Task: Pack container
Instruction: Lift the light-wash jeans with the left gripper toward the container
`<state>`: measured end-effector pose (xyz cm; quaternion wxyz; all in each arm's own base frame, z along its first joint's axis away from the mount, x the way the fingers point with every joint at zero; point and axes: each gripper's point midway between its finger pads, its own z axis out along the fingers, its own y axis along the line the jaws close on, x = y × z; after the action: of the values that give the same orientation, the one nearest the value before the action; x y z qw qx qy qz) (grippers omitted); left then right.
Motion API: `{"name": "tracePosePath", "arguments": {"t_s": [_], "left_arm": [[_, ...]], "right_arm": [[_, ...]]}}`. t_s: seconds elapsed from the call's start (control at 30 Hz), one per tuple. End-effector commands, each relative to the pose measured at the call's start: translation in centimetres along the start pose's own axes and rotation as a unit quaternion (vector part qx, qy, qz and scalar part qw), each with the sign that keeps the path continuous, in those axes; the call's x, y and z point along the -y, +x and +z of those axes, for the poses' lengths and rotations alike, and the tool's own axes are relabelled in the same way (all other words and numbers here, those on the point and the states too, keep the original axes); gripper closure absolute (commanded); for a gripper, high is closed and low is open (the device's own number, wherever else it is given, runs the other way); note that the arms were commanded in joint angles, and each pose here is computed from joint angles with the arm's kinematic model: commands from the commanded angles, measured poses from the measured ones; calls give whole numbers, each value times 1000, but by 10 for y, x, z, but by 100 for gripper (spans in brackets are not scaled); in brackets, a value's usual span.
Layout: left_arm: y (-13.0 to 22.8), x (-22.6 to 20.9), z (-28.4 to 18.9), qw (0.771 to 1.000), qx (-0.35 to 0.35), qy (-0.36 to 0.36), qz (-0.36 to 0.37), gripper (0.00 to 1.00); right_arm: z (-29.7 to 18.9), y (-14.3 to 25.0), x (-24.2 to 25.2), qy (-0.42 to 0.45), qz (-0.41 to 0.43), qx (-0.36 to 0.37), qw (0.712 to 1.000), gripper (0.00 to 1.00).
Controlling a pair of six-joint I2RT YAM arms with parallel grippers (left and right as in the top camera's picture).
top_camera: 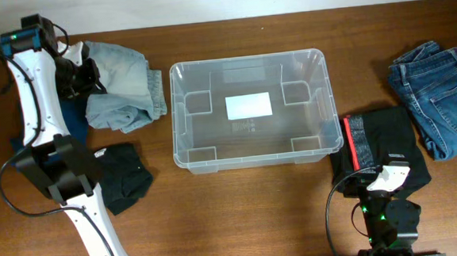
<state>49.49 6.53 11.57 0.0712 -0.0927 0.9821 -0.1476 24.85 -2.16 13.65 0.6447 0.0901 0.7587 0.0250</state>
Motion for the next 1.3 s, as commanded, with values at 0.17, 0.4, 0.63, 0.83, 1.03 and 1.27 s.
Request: {"name": "tracePosePath", "arguments": {"t_s": [0.17,0.4,0.63,0.83,1.03,1.27], "left_arm": [[-17,28,-52,997,73,6,-18,99],[-20,60,-103,990,139,13,5,100],[-11,99,-163,977,209,31,16,99],[17,143,-214,963,257,50,61,100],[62,214,-271,933,314,101,144,99],[101,279,-260,922,285,139,221,100]], "right_arm": [[0,2,0,2,-2,-1,1000,1],[0,2,0,2,-2,-1,1000,1],[0,2,0,2,-2,-1,1000,1],[0,2,0,2,-2,-1,1000,1],[0,2,0,2,-2,-1,1000,1],[0,2,0,2,-2,-1,1000,1]]}}
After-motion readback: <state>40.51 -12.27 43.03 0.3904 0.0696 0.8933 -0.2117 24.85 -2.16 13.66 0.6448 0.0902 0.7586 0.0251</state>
